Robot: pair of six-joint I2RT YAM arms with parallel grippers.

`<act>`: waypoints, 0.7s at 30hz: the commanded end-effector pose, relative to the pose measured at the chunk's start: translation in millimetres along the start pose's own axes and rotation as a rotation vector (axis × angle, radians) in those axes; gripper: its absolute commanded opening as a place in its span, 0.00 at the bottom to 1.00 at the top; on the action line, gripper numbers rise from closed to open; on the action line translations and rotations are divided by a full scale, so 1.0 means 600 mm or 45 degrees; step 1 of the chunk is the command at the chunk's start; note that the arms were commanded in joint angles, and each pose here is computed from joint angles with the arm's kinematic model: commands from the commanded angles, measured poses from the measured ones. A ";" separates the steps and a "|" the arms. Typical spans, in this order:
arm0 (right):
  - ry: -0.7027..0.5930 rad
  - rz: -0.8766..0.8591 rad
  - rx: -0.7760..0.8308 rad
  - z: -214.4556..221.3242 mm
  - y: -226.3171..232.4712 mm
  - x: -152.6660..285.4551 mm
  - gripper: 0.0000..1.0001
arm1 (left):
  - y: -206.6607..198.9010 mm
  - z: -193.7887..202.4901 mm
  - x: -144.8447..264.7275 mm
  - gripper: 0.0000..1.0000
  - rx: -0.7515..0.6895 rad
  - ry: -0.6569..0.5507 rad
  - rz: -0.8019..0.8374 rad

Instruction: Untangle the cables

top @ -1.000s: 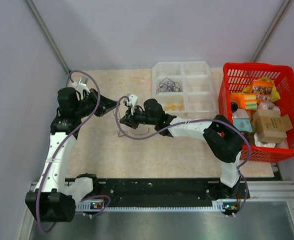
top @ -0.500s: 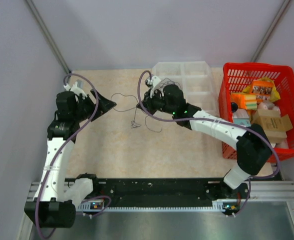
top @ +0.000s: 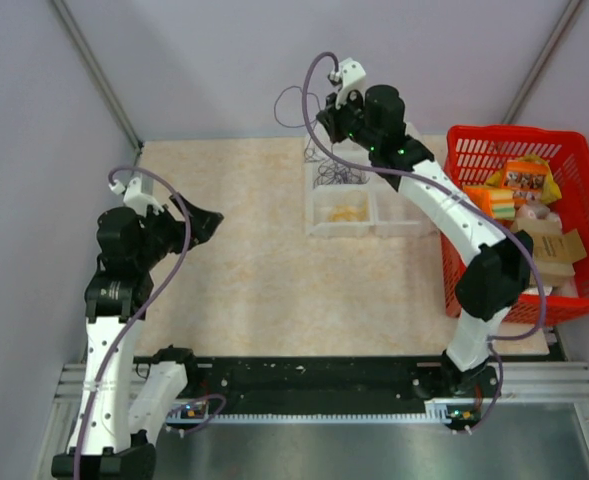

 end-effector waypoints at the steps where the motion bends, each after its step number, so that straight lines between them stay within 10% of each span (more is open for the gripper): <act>1: -0.045 -0.148 0.155 0.010 -0.057 -0.066 0.00 | -0.005 -0.001 -0.014 0.80 -0.010 0.016 0.115; 10: 0.085 -0.155 0.088 0.130 -0.174 -0.162 0.00 | -0.005 0.000 -0.026 0.79 0.014 0.044 0.163; 21: 0.616 0.113 0.069 0.244 -0.222 -0.084 0.00 | -0.004 0.007 -0.031 0.78 0.046 0.068 0.189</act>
Point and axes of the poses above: each gripper's point midway between its finger pads, its own x axis back along the fingers, its own y axis along the line the jaws close on, z = x × y, the point moved 10 cm from there along x, back along the fingers, and after that the axes turned 8 degrees about -x, right-handed, at the moved point
